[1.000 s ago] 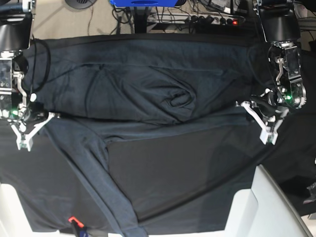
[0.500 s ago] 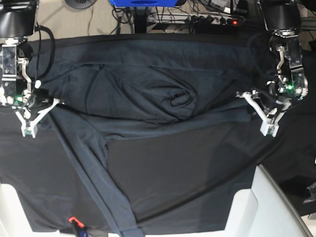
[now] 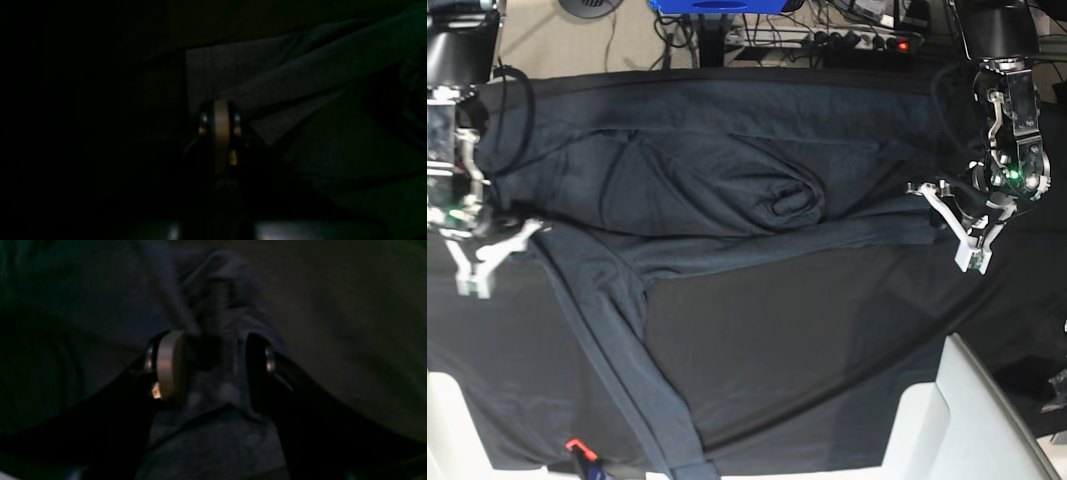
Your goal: Fold the T-shirt properly
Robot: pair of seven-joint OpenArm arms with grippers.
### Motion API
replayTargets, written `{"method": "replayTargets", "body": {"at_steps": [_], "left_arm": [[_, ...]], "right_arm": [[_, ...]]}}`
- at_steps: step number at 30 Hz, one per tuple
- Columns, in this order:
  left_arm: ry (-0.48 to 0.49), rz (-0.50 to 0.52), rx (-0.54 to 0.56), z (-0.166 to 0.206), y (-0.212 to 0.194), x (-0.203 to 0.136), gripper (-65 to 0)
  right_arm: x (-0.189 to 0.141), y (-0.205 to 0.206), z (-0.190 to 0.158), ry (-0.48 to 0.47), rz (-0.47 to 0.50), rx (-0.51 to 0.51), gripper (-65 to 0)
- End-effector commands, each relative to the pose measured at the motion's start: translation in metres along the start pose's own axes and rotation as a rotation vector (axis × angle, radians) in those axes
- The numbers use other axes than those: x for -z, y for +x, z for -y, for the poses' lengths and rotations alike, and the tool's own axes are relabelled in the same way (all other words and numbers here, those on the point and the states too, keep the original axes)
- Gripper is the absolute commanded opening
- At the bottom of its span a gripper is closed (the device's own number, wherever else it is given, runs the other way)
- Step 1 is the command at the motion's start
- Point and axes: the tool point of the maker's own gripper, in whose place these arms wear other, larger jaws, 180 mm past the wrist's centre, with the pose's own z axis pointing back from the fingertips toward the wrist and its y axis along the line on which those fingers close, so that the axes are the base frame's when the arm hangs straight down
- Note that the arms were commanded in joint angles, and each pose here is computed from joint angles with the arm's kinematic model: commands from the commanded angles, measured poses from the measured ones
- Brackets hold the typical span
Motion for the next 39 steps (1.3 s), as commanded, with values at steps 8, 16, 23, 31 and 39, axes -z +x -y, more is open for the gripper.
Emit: {"method": "replayTargets", "body": {"at_steps": [8, 16, 23, 31, 39], "left_arm": [[0.016, 0.041, 0.011, -0.008, 0.015, -0.005, -65.0], [0.016, 0.040, 0.010, -0.008, 0.015, -0.004, -65.0], [0.017, 0.039, 0.011, -0.008, 0.014, -0.004, -65.0], [0.018, 0.039, 0.012, -0.008, 0.014, -0.004, -65.0], [0.019, 0.038, 0.013, -0.008, 0.014, -0.004, -65.0]], "right_arm": [[-0.002, -0.006, 0.017, -0.028, 0.044, 0.076, -64.8], [0.013, -0.032, -0.005, 0.016, -0.021, 0.108, -65.0], [0.021, -0.033, -0.022, 0.079, -0.038, 0.081, -65.0], [0.040, -0.027, -0.028, 0.095, -0.048, 0.099, -65.0], [0.047, -0.013, -0.004, 0.055, -0.036, 0.096, -65.0]]}}
